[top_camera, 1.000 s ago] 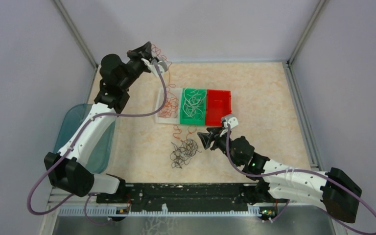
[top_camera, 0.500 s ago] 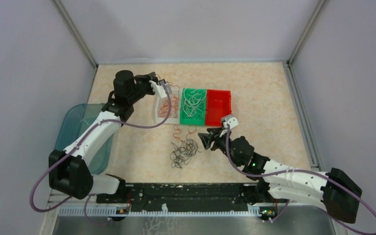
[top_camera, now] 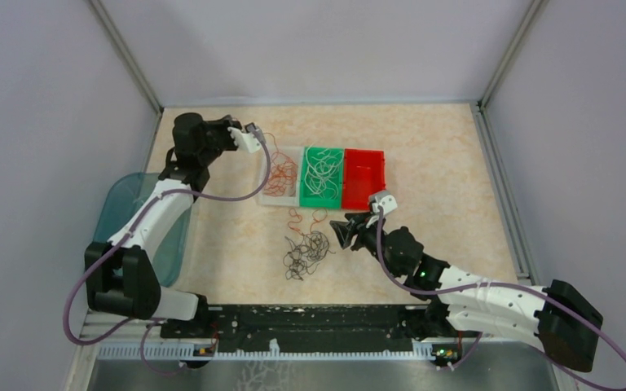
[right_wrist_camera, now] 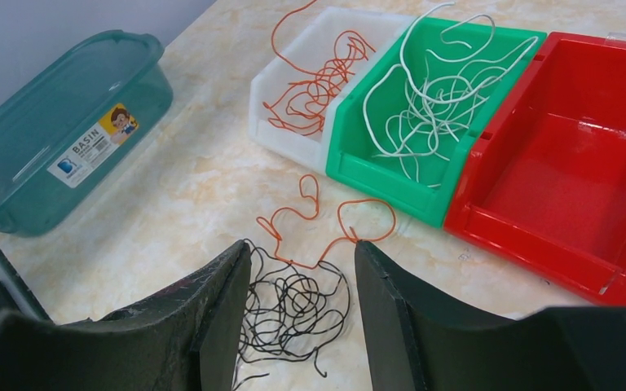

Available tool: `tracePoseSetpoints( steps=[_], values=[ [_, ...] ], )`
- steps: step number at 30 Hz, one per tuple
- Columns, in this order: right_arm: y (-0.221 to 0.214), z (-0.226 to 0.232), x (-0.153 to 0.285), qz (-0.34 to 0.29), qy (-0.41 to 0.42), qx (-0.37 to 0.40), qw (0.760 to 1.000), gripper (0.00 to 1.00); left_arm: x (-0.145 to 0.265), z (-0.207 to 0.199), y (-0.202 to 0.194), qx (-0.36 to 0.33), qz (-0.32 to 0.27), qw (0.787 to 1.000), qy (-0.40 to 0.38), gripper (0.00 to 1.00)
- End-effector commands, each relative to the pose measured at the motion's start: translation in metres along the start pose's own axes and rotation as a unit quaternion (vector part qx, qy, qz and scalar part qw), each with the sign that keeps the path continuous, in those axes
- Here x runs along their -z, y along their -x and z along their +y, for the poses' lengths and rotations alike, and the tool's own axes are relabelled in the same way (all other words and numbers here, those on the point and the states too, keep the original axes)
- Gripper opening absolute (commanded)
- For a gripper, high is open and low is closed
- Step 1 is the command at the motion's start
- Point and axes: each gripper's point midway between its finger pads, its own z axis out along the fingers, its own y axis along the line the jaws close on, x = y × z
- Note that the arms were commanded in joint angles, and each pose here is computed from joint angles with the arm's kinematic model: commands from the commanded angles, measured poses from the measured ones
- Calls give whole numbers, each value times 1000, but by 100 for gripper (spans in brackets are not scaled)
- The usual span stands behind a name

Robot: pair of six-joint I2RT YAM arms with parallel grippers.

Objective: Untangle the cables
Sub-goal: Place the cable in the bin.

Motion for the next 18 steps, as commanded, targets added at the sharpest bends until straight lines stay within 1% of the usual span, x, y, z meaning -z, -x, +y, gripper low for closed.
tracePoseSetpoints(
  steps=[1, 5, 7, 11, 16, 18],
  values=[
    [22, 11, -4, -30, 9, -15, 999, 51, 5, 19, 8, -9, -18, 1000, 12, 0],
    [20, 11, -4, -28, 8, -19, 999, 50, 6, 12, -1, -22, -8, 1000, 1, 0],
    [19, 10, -3, -27, 6, -19, 999, 50, 7, 6, -3, -42, -6, 999, -6, 0],
    [18, 7, -2, -26, 2, -18, 999, 50, 9, -11, 0, -72, -24, 997, -21, 0],
    [15, 3, 0, -25, -5, -19, 999, 50, 10, -28, 17, -54, -67, 995, -57, 0],
    [14, 2, 1, -24, -8, -19, 1000, 50, 9, -38, 20, -44, -72, 993, -79, 0]
  ],
)
